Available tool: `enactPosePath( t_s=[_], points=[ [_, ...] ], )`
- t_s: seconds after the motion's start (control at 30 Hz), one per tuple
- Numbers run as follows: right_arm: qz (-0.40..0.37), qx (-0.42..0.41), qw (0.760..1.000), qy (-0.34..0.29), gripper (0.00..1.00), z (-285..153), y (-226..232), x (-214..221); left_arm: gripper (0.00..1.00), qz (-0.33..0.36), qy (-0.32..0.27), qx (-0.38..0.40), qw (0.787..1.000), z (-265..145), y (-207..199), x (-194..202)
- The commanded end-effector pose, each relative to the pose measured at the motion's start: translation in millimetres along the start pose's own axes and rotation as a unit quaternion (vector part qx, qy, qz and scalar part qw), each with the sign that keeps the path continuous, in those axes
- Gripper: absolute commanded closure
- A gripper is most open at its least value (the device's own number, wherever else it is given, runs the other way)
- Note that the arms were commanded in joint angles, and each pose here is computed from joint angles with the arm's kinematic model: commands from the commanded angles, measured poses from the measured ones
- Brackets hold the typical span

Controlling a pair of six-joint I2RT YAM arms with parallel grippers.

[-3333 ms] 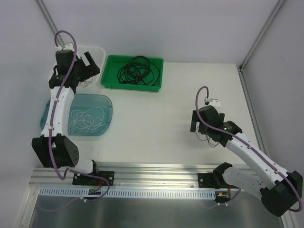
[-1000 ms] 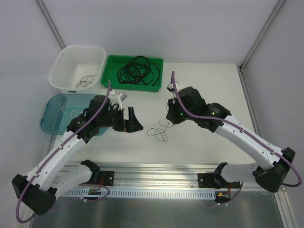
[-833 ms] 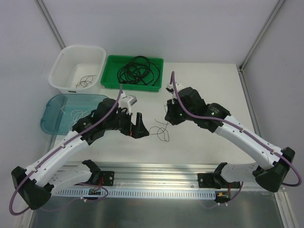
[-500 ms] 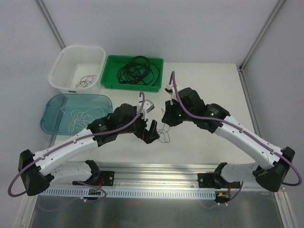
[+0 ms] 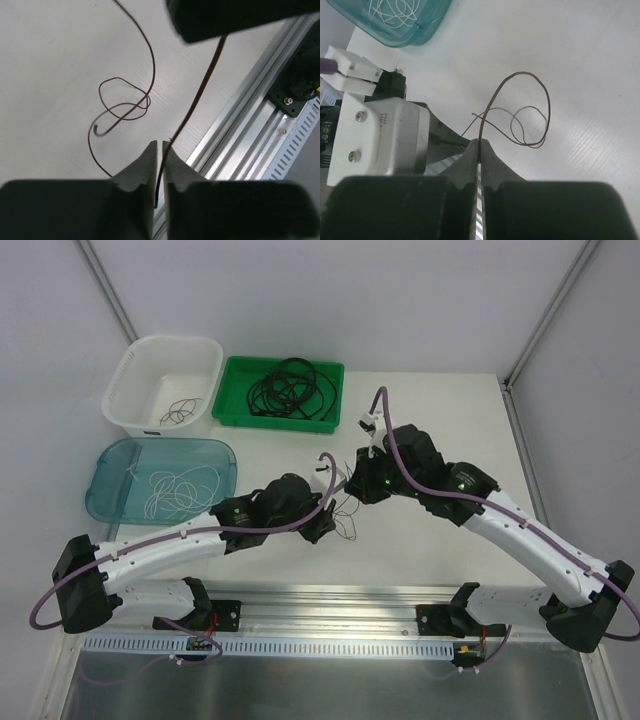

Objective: Untangle the cables

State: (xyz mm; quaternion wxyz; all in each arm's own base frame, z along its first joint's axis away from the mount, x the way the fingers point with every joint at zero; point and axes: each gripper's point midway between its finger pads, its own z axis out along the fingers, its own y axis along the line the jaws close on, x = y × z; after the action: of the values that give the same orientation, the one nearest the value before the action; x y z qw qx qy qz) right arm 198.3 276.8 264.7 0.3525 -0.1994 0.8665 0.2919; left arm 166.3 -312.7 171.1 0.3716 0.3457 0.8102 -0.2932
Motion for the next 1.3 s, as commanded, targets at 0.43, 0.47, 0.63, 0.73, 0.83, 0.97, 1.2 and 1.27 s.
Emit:
enactPosePath(
  t_s=[0.43,0.47,0.63,0.73,0.83,0.97,1.2,1.27],
  points=[
    [0.024,0.131,0.990,-0.048,0.31,-39,-65,2,1.00,-0.103,-0.049,-0.077,0.991,-67,39,-86],
    [0.020,0.133,0.989,-0.053,0.24,-44,-67,2,1.00,-0.113,-0.061,-0.076,0.989,-73,43,-99],
    [-0.003,0.160,0.984,-0.076,0.13,-59,-81,3,1.00,-0.114,-0.082,-0.086,0.986,-100,53,-144],
    [-0.009,0.175,0.980,-0.093,0.09,-67,-90,6,1.00,-0.102,-0.114,-0.093,0.984,-122,59,-178],
    [-0.010,0.191,0.976,-0.101,0.04,-72,-99,12,1.00,-0.092,-0.155,-0.113,0.977,-147,71,-212],
    [-0.012,0.204,0.974,-0.095,0.00,-72,-107,23,1.00,-0.085,-0.199,-0.168,0.962,-178,105,-247],
    [-0.012,0.223,0.972,-0.075,0.00,-67,-118,39,1.00,-0.099,-0.264,-0.287,0.915,-225,185,-295],
    [-0.014,0.225,0.972,-0.067,0.03,-63,-120,44,1.00,-0.107,-0.278,-0.334,0.894,-242,215,-303]
  ],
)
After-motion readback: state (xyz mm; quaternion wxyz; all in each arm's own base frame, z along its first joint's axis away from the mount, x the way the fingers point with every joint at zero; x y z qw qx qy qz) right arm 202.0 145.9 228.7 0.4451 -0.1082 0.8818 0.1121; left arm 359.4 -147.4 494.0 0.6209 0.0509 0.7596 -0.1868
